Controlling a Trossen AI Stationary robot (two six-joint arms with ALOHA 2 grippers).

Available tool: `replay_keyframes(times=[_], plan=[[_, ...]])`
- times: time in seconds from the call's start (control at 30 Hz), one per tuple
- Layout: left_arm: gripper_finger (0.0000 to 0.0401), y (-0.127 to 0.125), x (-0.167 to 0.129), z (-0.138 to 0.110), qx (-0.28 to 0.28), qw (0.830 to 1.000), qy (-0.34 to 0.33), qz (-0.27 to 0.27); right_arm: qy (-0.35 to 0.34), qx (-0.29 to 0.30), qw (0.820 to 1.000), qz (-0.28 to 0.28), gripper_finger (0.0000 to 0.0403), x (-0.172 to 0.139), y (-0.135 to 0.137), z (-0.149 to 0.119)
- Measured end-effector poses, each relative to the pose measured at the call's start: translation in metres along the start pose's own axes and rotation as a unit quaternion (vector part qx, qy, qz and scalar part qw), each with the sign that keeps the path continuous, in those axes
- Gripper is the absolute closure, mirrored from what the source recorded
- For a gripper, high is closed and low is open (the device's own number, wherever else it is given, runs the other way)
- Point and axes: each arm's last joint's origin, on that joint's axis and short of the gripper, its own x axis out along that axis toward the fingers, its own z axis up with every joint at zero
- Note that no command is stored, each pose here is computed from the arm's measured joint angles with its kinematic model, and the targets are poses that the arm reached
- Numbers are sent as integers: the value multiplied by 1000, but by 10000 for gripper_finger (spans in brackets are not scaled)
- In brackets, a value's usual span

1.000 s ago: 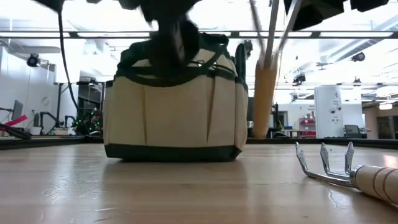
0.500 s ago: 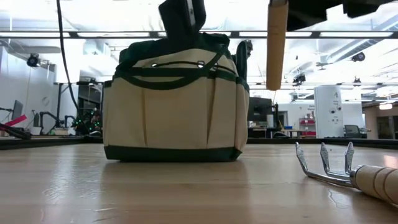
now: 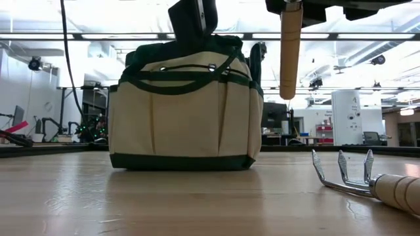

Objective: Pick & Place Garden tools in Gardening bag
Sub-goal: Put the brown hand rake into the gardening bag

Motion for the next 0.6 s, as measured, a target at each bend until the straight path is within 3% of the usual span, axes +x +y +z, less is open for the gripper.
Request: replay_keyframes(times=[0.43, 0.6], plan=[[397, 0, 0, 1, 7, 1000, -3, -3, 6, -5, 1000, -2, 330, -2, -1, 0], [391, 0, 0, 1, 16, 1000, -4, -2, 5, -4, 1000, 0, 343, -2, -1, 0]])
